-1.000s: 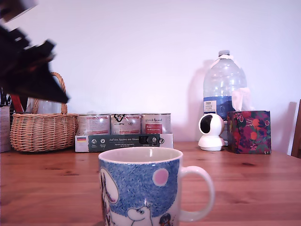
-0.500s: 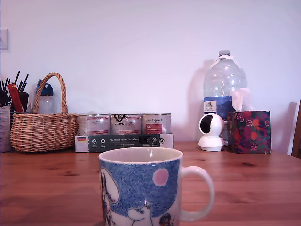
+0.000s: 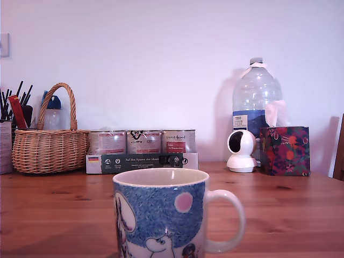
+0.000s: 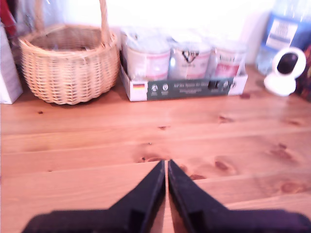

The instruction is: Pick up the coffee capsules from the table one by one and drop them inside the nearest coffee cup

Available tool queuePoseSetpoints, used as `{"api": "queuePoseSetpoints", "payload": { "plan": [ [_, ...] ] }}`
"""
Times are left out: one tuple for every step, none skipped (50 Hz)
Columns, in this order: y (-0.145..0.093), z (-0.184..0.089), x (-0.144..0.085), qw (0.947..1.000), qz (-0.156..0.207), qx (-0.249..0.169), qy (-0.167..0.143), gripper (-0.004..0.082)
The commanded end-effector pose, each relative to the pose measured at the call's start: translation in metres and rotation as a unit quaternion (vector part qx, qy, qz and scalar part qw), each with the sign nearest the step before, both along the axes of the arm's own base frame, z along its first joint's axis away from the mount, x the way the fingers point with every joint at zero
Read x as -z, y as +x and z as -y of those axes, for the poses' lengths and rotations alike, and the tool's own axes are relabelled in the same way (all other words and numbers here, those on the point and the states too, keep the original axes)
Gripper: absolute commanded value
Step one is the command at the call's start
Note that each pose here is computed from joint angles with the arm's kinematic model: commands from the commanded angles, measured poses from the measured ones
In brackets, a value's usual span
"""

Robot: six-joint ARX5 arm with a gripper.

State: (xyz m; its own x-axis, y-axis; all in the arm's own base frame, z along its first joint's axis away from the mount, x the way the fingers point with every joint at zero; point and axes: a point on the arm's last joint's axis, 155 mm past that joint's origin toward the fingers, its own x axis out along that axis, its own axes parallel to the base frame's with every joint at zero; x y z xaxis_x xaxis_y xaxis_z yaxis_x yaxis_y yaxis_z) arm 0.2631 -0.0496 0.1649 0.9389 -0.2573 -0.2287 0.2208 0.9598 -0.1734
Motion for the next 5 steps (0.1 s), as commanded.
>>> {"api": "queuePoseSetpoints", "payload": {
  "plan": [
    [-0.0034,-0.0009,0.0060,1.0000,-0.002,-0.003,-0.004,-0.0011],
    [-0.0044,-0.0010,0.0040,1.0000,0.002,-0.003,-0.004,-0.0011],
    [-0.0055,-0.0014,0.0015,1.0000,0.008,-0.004,-0.004,-0.0011],
    [-0.0064,-0.0018,-0.0002,0.9999,0.011,-0.005,-0.004,-0.0011],
    [-0.0073,-0.0025,-0.0021,0.9999,0.015,-0.007,-0.004,-0.0011]
  ]
}}
